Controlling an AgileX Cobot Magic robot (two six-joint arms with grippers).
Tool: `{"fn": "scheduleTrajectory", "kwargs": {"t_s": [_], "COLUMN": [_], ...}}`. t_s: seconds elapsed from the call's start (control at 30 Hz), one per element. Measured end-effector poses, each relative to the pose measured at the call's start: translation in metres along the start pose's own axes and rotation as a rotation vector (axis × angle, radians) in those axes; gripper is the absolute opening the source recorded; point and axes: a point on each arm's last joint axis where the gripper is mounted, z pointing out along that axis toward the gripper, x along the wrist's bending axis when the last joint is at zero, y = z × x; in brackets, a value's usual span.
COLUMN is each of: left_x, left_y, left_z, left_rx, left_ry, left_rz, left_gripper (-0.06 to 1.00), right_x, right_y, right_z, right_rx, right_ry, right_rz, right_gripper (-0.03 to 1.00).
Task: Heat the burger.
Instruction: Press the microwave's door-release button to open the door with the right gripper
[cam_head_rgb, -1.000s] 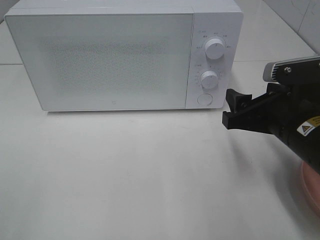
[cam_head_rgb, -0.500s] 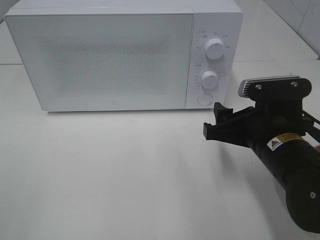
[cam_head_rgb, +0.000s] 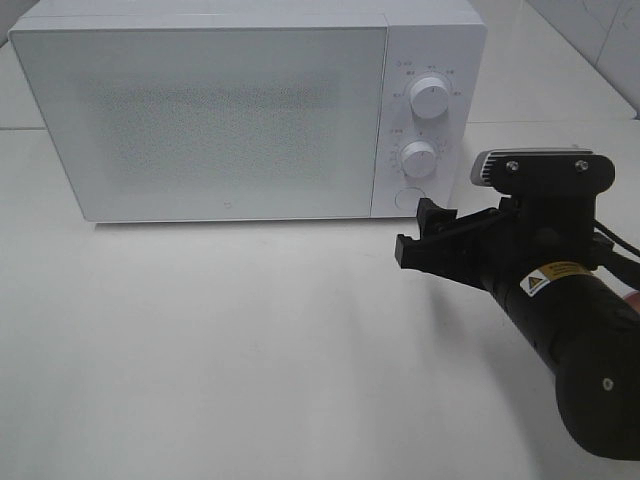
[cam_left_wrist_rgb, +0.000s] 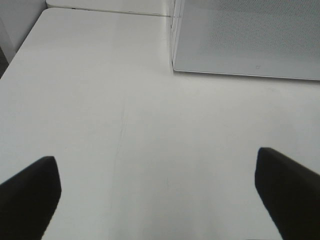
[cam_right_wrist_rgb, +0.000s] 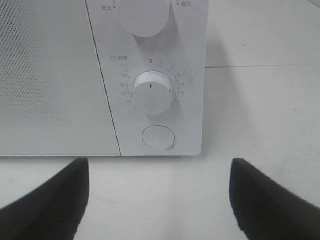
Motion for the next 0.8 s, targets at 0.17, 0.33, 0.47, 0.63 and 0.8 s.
{"fn": "scheduleTrajectory", "kwargs": {"t_s": [0.17, 0.33, 0.47, 0.63, 0.8], "left_x": [0.0000, 0.0000, 0.0000, 0.0000, 0.0000], "left_y": [0.0000, 0.0000, 0.0000, 0.0000, 0.0000], "left_z": [0.0000, 0.0000, 0.0000, 0.0000, 0.0000], "left_rx": [0.000, 0.000, 0.000, 0.000, 0.000], "left_ry": [0.000, 0.000, 0.000, 0.000, 0.000], "left_rz": [0.000, 0.000, 0.000, 0.000, 0.000], "left_gripper": [0.98, 0.98, 0.98, 0.98, 0.98], "right_x": [0.0000, 0.0000, 0.0000, 0.0000, 0.0000], "right_y": [0.0000, -0.0001, -0.0003, -0.0003, -0.0003], "right_z": [0.0000, 0.0000, 0.0000, 0.0000, 0.0000], "right_rx": [0.000, 0.001, 0.003, 0.003, 0.003], "right_ry": [0.000, 0.000, -0.001, -0.001, -0.002], "right_rz": [0.207, 0.472, 0.752, 1.020, 1.204], "right_gripper": [0.75, 0.75, 0.75, 0.68, 0.55]}}
